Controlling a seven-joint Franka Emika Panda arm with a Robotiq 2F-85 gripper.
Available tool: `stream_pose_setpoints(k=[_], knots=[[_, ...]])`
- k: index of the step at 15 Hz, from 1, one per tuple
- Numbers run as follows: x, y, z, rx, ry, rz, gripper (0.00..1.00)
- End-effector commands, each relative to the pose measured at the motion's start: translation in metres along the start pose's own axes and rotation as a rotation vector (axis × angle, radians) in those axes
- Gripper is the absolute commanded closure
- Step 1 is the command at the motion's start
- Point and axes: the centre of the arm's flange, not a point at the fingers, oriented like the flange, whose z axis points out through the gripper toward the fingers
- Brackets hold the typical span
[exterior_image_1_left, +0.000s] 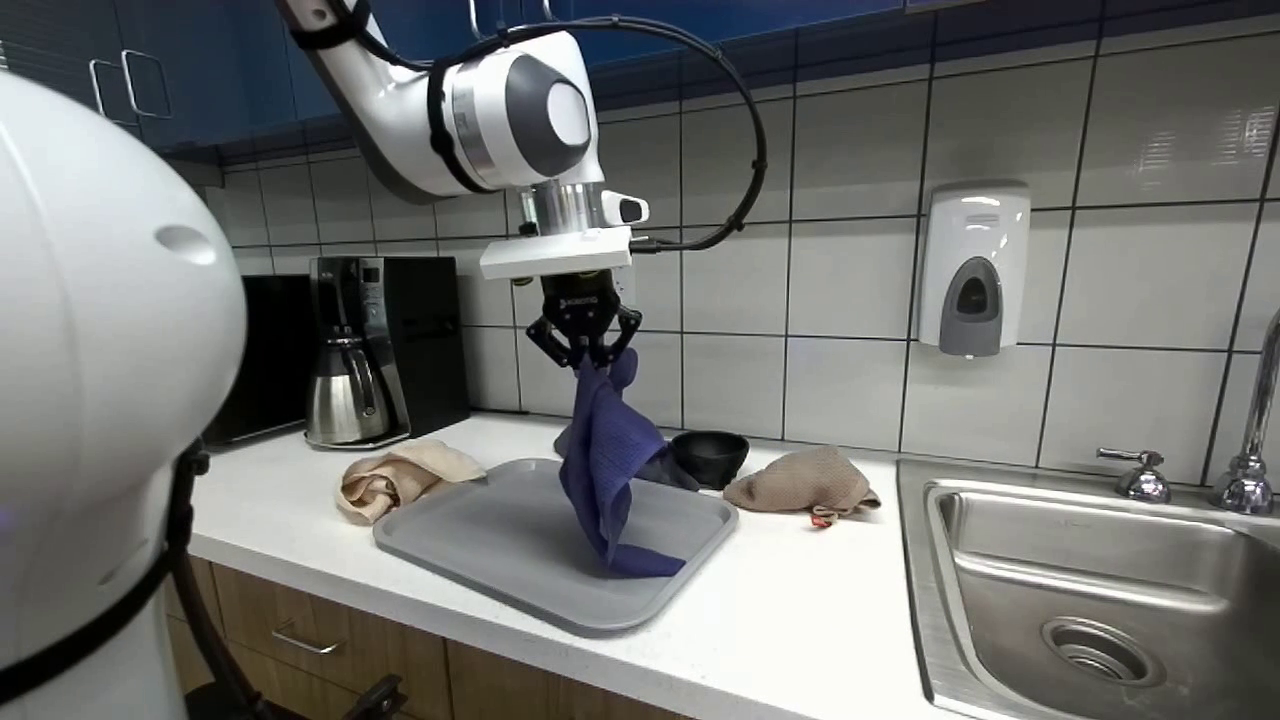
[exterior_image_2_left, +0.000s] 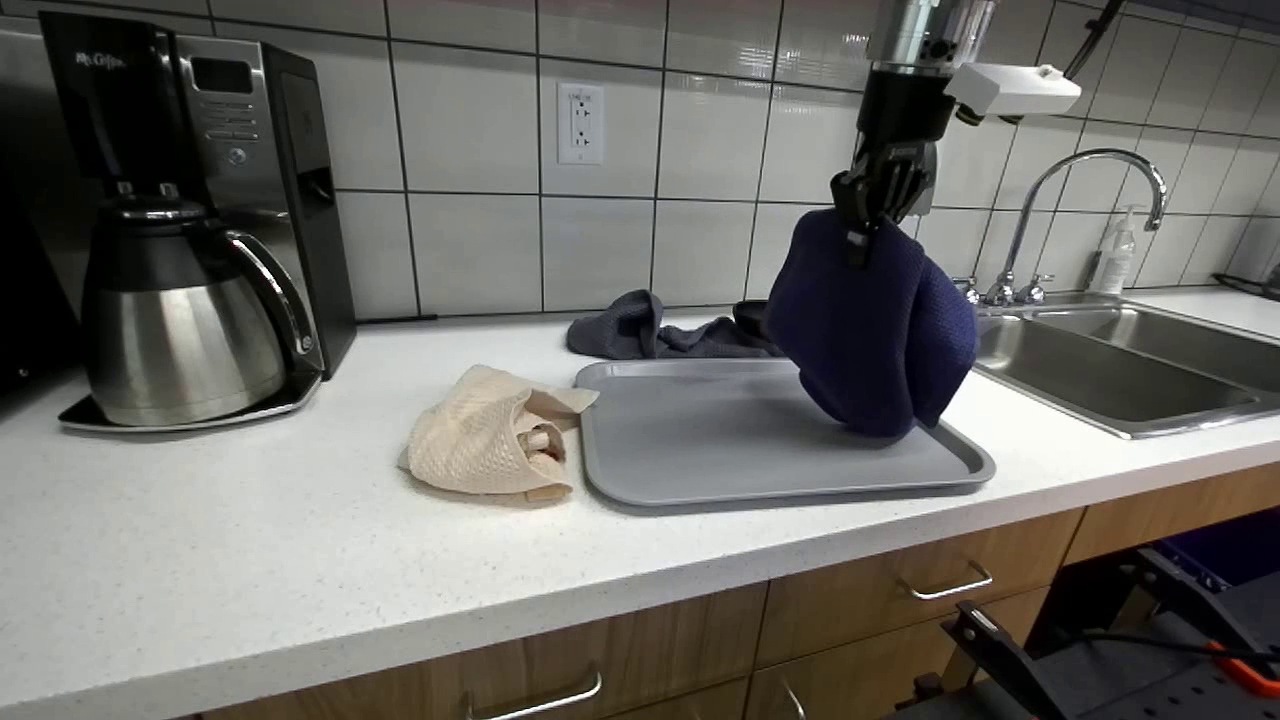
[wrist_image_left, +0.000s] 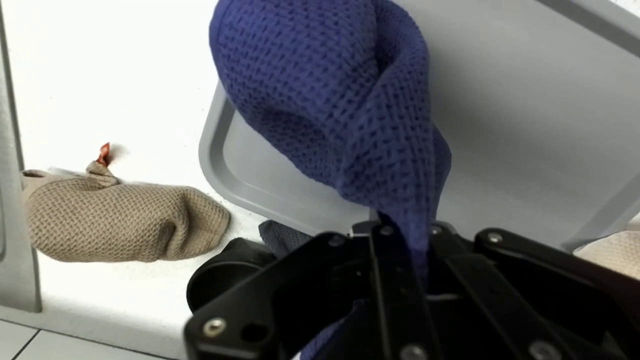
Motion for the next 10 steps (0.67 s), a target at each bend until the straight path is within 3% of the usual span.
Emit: stream_pose_setpoints(k=[1,10], knots=[[-0.006,-0.008,0.01,-0.004,-0.047,0.031,0.99],[-0.009,-0.002,0.052,0.025,-0.147,0.129,0.99]])
